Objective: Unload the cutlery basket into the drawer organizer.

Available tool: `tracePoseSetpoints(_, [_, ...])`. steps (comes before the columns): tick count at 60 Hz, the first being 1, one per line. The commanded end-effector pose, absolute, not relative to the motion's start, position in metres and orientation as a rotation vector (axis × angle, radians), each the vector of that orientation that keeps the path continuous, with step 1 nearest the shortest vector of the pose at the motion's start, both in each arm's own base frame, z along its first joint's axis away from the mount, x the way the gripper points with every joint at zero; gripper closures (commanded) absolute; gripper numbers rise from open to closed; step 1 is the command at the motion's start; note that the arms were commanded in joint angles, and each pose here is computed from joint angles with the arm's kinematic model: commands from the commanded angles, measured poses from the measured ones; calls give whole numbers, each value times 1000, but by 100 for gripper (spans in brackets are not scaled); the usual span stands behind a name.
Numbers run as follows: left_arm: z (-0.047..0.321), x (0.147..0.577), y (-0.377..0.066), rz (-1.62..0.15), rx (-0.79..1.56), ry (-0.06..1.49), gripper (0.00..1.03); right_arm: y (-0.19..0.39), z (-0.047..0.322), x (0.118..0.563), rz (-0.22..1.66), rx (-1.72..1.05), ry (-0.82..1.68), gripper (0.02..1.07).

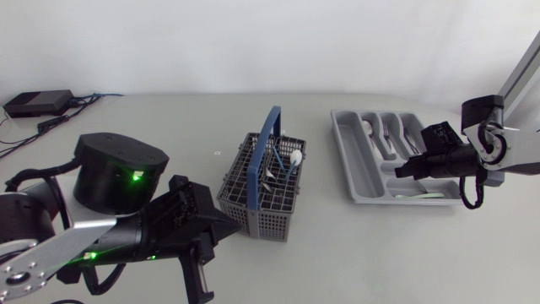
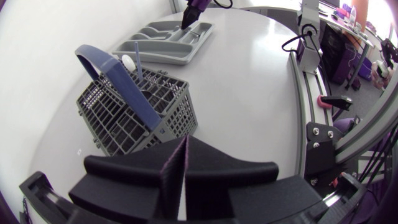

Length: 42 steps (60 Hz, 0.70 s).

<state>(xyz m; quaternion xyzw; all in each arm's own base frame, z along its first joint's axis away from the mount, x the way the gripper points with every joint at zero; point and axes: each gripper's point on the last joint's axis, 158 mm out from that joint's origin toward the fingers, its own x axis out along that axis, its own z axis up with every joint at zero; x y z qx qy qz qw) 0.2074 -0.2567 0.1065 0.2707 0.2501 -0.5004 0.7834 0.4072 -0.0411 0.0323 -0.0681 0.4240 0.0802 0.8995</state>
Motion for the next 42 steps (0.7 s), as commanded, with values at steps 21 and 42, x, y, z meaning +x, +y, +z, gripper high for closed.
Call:
tracePoseSetpoints(21, [94,199,-251,-1085,575,577,88,-42,18,380,176,-186,937,56])
tracePoseSetpoints(42, [93,190,-249,-1100,587,590,88,41,110,365,387,-139,768,47])
